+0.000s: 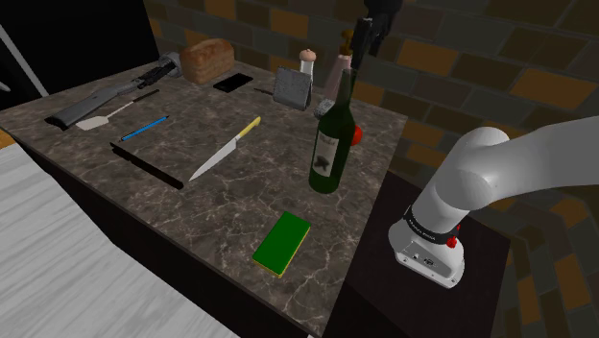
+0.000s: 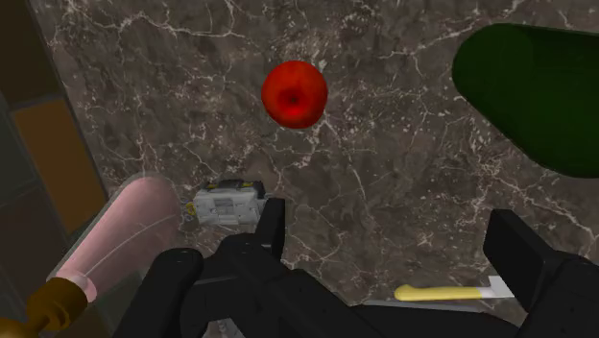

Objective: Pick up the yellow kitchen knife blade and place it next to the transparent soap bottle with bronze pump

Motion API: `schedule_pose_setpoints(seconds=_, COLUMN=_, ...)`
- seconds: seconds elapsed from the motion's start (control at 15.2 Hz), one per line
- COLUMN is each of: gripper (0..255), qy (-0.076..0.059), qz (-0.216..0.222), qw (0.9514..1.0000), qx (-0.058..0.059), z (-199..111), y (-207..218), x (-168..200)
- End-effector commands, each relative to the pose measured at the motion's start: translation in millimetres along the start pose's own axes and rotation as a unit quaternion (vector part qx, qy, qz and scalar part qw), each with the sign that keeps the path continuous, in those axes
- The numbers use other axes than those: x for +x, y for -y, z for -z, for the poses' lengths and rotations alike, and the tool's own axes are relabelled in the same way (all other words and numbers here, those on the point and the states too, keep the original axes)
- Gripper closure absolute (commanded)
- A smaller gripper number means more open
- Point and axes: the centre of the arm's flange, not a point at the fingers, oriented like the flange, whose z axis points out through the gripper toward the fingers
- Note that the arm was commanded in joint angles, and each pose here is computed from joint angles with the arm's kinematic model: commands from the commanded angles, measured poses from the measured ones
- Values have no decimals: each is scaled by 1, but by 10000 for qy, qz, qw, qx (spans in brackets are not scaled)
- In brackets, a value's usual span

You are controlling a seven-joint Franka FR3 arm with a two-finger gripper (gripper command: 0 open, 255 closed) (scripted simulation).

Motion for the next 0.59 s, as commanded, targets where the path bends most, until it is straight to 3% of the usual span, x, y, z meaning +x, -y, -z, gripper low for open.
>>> schedule_pose_setpoints(seconds=0.0, gripper=0, qy=0, qz=0, qw=10000, qx=0, z=0, y=0, x=0)
schedule_pose_setpoints(seconds=0.26, gripper=0, qy=66, qz=-840, qw=9964, qx=1, z=-28, y=43, x=12)
schedule_pose_setpoints(seconds=0.53, gripper=0, qy=132, qz=-1674, qw=9858, qx=2, z=-56, y=84, x=30)
